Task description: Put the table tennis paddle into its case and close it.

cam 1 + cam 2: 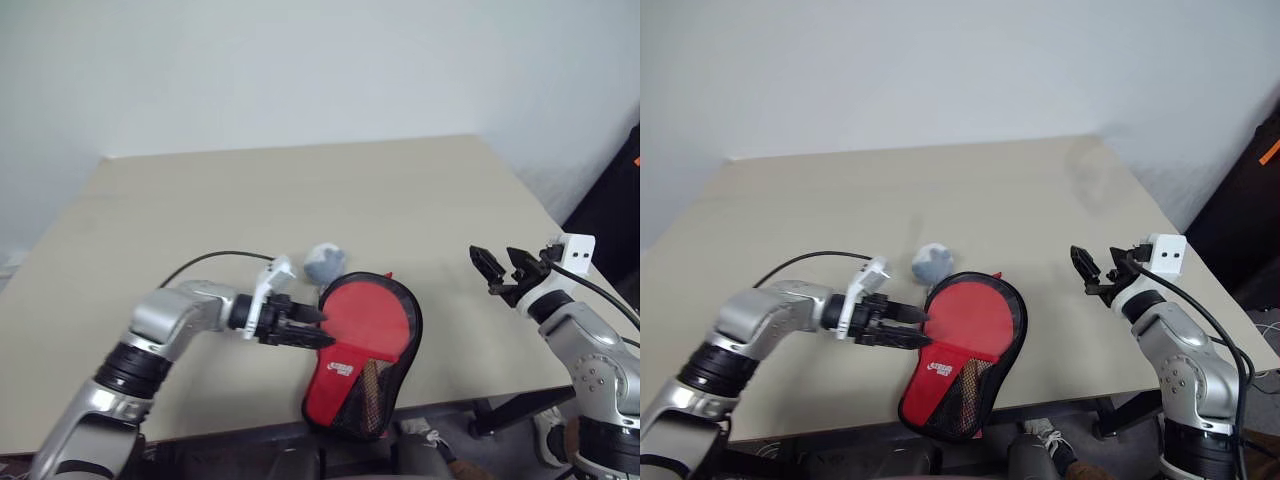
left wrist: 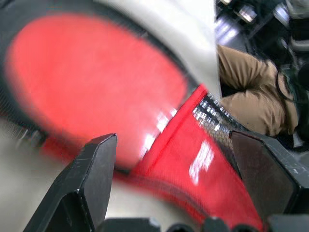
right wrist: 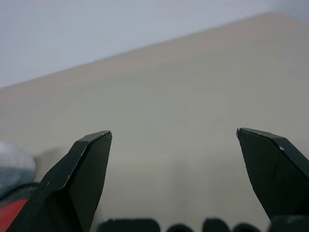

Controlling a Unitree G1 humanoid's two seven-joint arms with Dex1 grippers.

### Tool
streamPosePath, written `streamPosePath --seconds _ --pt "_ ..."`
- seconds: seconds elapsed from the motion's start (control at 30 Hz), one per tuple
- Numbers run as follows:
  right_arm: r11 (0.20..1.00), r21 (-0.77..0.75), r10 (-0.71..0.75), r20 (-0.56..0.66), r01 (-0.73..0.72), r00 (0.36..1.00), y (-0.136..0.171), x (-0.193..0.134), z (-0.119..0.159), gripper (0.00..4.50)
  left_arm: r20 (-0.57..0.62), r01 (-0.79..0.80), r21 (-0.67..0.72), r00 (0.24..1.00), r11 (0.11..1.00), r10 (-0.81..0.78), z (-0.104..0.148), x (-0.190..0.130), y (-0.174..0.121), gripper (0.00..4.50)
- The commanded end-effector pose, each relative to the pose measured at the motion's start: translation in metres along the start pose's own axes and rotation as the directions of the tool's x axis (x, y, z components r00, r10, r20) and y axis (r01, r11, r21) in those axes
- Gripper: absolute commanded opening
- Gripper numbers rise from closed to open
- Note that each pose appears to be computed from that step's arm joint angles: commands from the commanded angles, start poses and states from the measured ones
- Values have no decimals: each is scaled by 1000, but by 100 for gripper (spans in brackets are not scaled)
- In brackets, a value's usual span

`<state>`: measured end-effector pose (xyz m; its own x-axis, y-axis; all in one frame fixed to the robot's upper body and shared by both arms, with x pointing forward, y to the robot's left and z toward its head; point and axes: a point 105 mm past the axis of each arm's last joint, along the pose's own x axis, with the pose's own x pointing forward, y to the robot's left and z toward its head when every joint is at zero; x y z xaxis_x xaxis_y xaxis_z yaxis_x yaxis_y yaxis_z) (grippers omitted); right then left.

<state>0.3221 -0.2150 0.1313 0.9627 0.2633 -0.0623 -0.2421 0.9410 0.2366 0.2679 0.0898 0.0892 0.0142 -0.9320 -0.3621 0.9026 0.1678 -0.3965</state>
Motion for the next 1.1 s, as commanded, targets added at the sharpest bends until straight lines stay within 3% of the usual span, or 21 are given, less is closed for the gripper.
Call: streamPosePath --seconds 0.03,0.13,0.27,0.47,0.77,0.97,1.1 --pt "1000 -8 22 24 -21 999 6 14 10 450 9 -30 157 1000 987 29 -3 22 3 393" --pt "999 21 39 -29 -39 999 12 28 7 450 -10 -72 254 997 965 77 -19 33 12 393" --pt "996 27 83 -110 -81 990 29 47 3 450 -38 -100 263 993 960 113 -38 30 24 393" --pt "967 -90 227 -124 -238 966 80 81 2 450 -96 -120 299 983 947 155 -60 28 38 393" --pt "848 76 527 -222 -524 820 165 102 -22 450 -66 -160 277 981 947 185 -63 42 43 393" --pt "815 118 575 -289 -567 766 185 108 -46 450 -58 -175 269 979 947 197 -67 45 42 393" --pt "831 70 542 -327 -552 774 187 117 -60 450 -34 -187 259 979 948 202 -64 47 42 393"
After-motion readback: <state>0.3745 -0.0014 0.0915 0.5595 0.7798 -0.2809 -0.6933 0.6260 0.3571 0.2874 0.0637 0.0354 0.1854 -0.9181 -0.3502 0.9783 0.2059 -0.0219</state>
